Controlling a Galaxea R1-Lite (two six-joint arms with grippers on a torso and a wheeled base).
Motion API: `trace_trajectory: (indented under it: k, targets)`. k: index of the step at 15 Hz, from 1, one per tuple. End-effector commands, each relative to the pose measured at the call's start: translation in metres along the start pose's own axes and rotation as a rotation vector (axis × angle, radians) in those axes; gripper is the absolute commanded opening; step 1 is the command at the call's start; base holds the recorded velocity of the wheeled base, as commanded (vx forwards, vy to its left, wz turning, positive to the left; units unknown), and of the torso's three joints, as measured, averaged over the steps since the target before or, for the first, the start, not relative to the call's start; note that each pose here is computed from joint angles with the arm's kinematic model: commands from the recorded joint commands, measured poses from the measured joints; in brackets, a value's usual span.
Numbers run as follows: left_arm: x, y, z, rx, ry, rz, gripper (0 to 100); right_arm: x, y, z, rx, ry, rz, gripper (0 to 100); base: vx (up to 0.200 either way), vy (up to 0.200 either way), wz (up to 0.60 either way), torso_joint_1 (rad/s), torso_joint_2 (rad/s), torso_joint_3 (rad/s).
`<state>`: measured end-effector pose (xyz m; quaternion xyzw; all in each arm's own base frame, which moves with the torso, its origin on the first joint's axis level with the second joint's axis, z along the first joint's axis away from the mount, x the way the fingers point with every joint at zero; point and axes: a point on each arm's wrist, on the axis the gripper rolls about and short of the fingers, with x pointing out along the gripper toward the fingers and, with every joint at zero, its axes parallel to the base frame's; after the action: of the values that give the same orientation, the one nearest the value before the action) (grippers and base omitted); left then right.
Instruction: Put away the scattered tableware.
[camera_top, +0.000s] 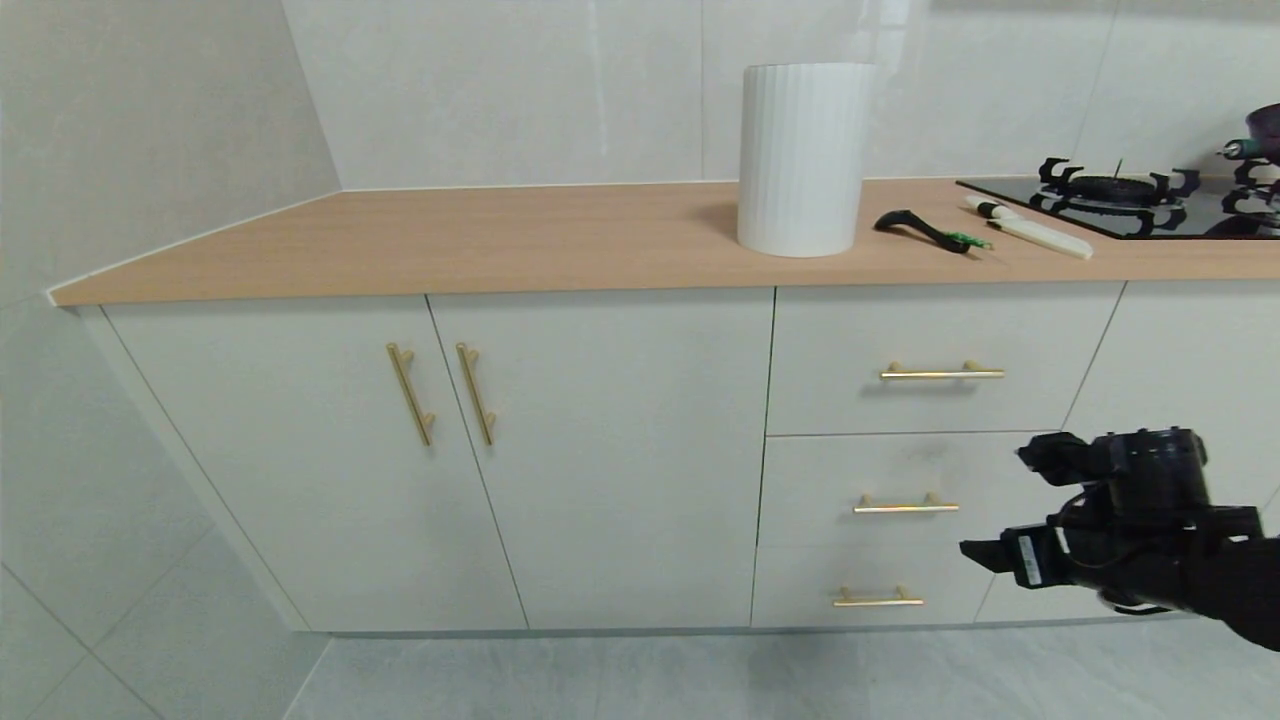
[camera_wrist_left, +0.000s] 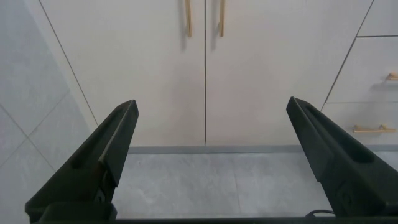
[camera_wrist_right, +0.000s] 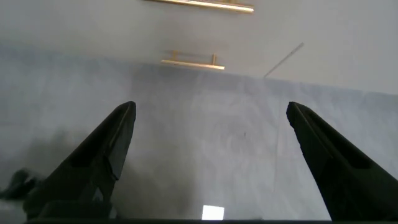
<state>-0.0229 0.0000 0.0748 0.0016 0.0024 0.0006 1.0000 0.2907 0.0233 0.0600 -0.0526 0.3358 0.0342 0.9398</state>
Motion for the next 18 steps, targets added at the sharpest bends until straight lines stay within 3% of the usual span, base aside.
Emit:
trace_trajectory:
  k: [1, 5, 9, 12, 18]
  targets:
    - [0.0, 0.0, 0.0, 0.0, 0.001, 0.0, 100, 0.061, 0.005, -0.014, -0.009, 0.058, -0.012, 100, 0.0, 0.0, 0.0, 0.0, 0.0, 0.0]
    - [0.0, 0.0, 0.0, 0.0, 0.001, 0.0, 100, 0.081, -0.001, -0.012, 0.009, 0.05, -0.029, 100, 0.0, 0.0, 0.0, 0.0, 0.0, 0.0]
    - [0.0, 0.0, 0.0, 0.0, 0.001, 0.0, 100, 0.108, -0.005, -0.006, 0.089, -0.06, -0.064, 100, 0.0, 0.0, 0.0, 0.0, 0.0, 0.0]
    - [0.0, 0.0, 0.0, 0.0, 0.001, 0.0, 100, 0.133, -0.006, -0.004, 0.106, -0.077, -0.15, 100, 0.0, 0.0, 0.0, 0.0, 0.0, 0.0]
    - [0.0, 0.0, 0.0, 0.0, 0.001, 0.0, 100, 0.153, 0.008, -0.001, 0.141, -0.107, -0.172, 100, 0.0, 0.0, 0.0, 0.0, 0.0, 0.0]
